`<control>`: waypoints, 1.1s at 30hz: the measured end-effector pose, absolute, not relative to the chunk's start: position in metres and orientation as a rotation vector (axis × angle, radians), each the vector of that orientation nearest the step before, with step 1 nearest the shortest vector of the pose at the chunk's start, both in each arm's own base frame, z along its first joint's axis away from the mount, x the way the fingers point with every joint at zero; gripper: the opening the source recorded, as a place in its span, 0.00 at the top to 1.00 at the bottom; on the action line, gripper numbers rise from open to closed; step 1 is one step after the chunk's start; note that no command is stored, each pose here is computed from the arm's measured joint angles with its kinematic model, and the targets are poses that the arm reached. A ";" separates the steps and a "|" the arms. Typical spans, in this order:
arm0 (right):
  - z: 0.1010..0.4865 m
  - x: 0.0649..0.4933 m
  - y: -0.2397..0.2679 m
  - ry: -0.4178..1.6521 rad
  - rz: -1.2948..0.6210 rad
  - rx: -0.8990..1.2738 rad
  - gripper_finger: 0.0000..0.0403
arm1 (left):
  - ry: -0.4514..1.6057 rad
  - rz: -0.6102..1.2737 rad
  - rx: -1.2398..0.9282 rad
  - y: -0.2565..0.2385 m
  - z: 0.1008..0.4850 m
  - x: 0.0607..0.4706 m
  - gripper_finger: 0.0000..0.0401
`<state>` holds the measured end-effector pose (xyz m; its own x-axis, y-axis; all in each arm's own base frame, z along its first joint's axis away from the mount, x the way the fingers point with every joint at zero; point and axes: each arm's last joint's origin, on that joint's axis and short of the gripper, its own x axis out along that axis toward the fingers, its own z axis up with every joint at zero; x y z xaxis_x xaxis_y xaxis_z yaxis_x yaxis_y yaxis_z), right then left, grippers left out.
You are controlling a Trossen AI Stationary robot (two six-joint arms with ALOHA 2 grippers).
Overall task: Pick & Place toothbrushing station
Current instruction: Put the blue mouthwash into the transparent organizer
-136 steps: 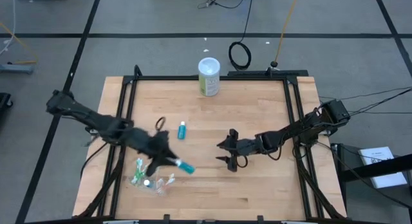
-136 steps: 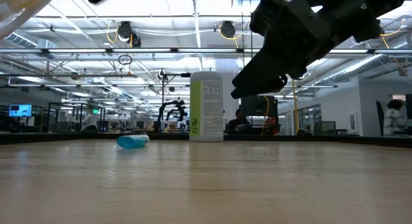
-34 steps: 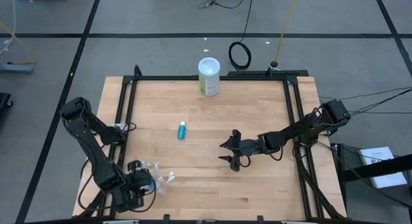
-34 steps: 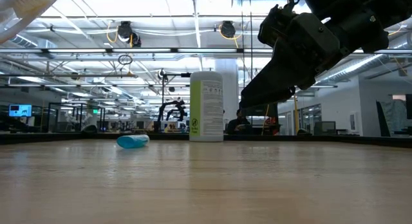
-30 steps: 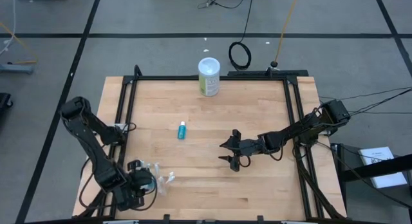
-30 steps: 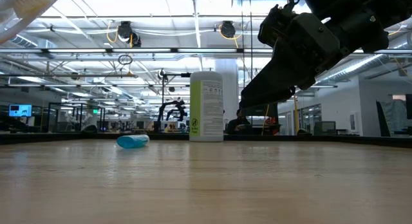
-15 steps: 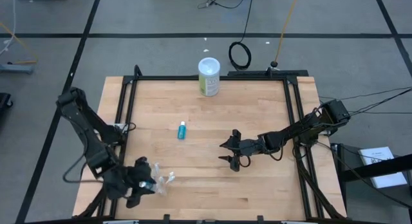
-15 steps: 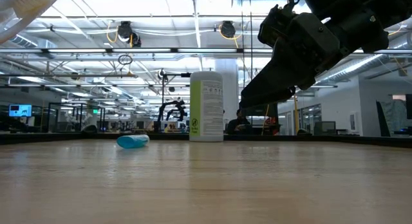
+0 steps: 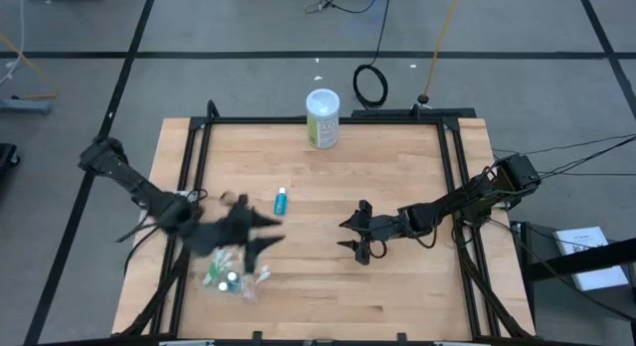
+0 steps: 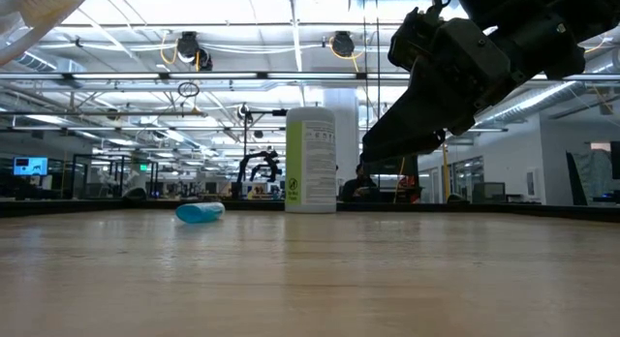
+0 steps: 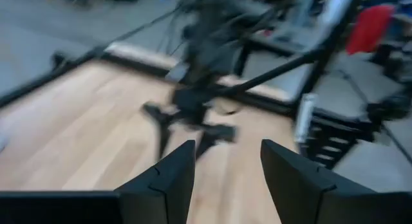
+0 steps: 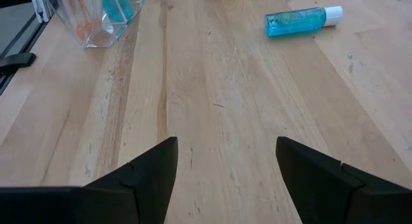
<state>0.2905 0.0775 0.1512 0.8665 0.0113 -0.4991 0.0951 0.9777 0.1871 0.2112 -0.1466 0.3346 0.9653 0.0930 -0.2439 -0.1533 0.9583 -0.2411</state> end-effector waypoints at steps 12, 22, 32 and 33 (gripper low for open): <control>0.153 0.291 0.078 0.507 -0.041 0.214 0.37 | 0.703 0.601 -0.549 -0.008 0.268 0.266 0.54; 0.153 0.291 0.078 0.503 -0.041 0.215 0.37 | 1.015 0.583 -0.801 0.082 0.201 0.288 0.36; 0.153 0.291 0.078 0.504 -0.043 0.224 0.37 | 1.185 0.571 -0.902 0.100 0.156 0.294 0.38; 0.153 0.291 0.078 0.504 -0.043 0.222 0.37 | 1.198 0.571 -0.906 0.100 0.153 0.294 0.40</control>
